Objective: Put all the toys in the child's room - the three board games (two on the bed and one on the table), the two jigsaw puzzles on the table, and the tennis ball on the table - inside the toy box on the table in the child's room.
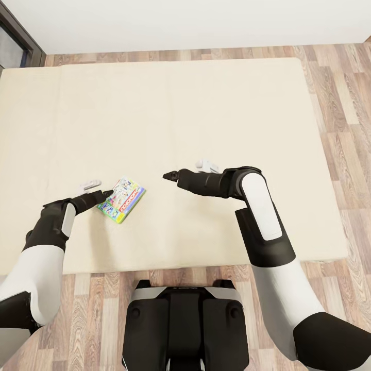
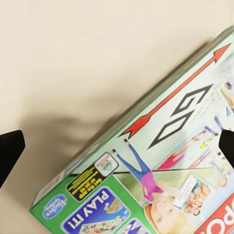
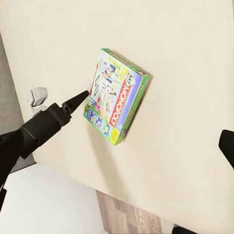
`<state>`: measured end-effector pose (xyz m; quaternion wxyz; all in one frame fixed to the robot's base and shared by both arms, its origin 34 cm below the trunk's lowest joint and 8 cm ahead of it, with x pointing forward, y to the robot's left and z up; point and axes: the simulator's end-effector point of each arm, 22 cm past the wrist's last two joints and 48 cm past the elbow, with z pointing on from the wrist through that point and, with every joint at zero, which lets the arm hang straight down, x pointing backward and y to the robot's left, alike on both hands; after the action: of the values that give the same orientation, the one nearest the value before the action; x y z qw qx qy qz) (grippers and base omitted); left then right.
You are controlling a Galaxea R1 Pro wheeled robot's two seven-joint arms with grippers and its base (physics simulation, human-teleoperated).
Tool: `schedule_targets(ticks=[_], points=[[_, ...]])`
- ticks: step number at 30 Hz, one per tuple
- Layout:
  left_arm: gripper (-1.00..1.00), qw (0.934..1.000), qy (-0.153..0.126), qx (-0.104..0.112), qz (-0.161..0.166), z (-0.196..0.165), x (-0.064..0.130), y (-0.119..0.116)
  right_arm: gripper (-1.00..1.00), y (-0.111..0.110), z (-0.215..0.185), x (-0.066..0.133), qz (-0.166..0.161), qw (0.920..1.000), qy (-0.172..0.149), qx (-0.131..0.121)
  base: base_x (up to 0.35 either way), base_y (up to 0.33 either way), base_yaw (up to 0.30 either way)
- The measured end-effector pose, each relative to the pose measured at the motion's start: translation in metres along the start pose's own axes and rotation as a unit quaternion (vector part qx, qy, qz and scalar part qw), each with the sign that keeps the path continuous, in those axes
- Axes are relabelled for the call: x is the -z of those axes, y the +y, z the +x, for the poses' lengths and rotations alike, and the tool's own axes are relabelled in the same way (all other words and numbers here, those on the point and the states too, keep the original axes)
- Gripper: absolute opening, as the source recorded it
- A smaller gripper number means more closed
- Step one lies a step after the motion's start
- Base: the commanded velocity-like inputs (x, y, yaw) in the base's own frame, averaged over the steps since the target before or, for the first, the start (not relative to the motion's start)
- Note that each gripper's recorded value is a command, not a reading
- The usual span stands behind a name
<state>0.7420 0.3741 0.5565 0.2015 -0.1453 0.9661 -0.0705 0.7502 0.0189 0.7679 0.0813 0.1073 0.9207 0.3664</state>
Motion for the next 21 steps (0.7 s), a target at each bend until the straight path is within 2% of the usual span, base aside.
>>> schedule_targets(ticks=[21], points=[[1.00,0.9995,0.032,0.009,-0.001,0.025,-0.008,0.002,1.00,-0.008,0.005,-0.006,0.003,1.0000,0.007,-0.005,0.000,0.000,0.000]])
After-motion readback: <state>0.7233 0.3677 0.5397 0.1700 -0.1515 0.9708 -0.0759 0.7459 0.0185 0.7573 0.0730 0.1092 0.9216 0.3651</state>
